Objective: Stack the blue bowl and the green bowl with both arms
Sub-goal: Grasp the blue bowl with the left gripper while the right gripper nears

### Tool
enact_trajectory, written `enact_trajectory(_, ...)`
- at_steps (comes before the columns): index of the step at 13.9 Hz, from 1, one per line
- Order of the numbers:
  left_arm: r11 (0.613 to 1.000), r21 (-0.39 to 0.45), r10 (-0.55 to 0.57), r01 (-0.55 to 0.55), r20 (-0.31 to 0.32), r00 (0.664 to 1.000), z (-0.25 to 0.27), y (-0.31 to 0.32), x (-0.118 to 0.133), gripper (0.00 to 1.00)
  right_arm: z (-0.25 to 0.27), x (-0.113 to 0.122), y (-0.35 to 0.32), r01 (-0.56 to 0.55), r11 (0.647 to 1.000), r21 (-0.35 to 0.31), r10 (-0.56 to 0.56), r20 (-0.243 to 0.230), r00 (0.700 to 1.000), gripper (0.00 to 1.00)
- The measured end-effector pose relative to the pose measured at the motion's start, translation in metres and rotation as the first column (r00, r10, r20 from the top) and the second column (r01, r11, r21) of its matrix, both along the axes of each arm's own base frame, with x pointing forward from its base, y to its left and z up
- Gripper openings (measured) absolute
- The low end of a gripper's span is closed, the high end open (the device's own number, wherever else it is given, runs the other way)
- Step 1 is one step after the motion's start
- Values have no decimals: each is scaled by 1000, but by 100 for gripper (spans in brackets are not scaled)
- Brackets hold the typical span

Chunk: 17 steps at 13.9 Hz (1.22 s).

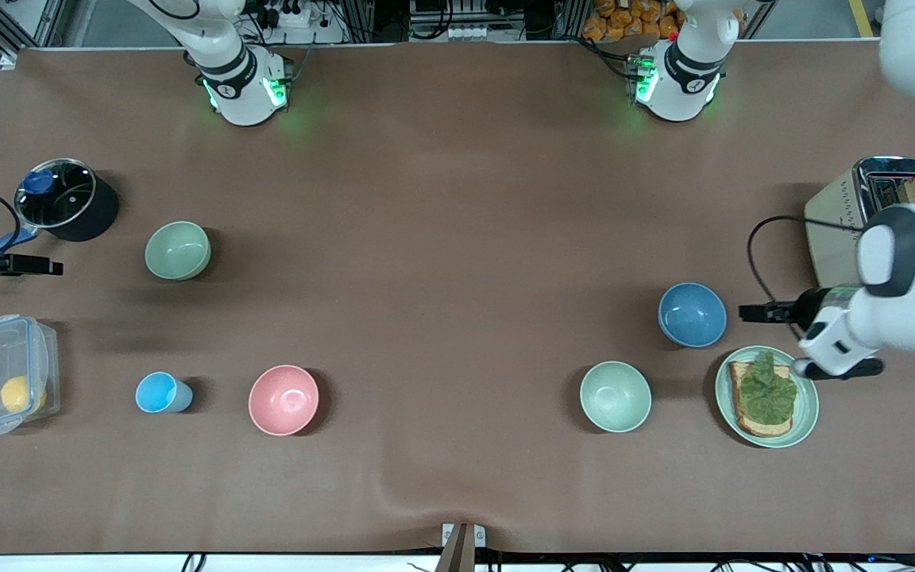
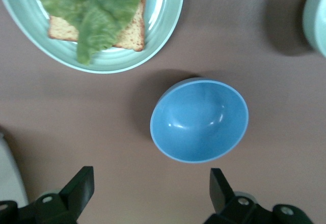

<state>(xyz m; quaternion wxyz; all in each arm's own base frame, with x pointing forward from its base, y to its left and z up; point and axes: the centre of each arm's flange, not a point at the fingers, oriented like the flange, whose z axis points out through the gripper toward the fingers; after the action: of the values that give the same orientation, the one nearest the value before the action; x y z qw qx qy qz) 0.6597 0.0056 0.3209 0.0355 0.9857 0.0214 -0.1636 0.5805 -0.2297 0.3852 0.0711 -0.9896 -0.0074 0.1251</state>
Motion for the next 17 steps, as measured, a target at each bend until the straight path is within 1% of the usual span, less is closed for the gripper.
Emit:
enact_trajectory(1, 1000, 1, -10, 10, -6, 1000, -15, -5, 1, 100, -14, -6, -10, -16, 1000, 4, 16, 18, 1000, 100)
enact_trajectory(2, 1000, 2, -16, 16, -10, 1000, -29, -9, 2, 100, -29, -15, -20, -17, 1000, 16, 17, 24, 1000, 100)
enact_trajectory(4, 999, 17, -30, 30, -16, 999, -50, -8, 2, 100, -55, -32, -26, 4, 998, 66, -4, 10, 1000, 100)
enact_trajectory(5, 999, 27, -36, 37, -18, 999, -59, -6, 2, 100, -64, -37, -21, 15, 995, 95, -15, 2, 1000, 100)
enact_trajectory(6, 999, 30, -38, 39, -22, 999, -68, -4, 2, 100, -72, -40, -16, 21, 994, 109, -22, 0, 1000, 100)
enact_trajectory(9, 999, 25, -42, 43, -46, 998, -91, -5, 0, 100, -97, -51, -7, 29, 993, 111, -30, 5, 1000, 99)
enact_trajectory(10, 999, 23, -44, 45, -56, 997, -98, -6, -1, 100, -106, -56, -3, 31, 994, 109, -32, 9, 999, 96)
enact_trajectory(13, 999, 18, -48, 50, -84, 995, -117, -9, -6, 100, -125, -67, 9, 26, 994, 104, -28, 13, 1000, 94)
enact_trajectory(14, 999, 17, -49, 50, -89, 995, -122, -10, -7, 100, -128, -71, 12, 27, 994, 104, -29, 15, 999, 90)
enact_trajectory(15, 998, 19, -52, 54, -91, 995, -126, -10, -8, 100, -131, -75, 15, 30, 994, 103, -32, 21, 999, 90)
enact_trajectory(17, 997, 36, -67, 70, -88, 994, -133, -9, -11, 100, -142, -83, 21, 33, 995, 95, -37, 36, 999, 87)
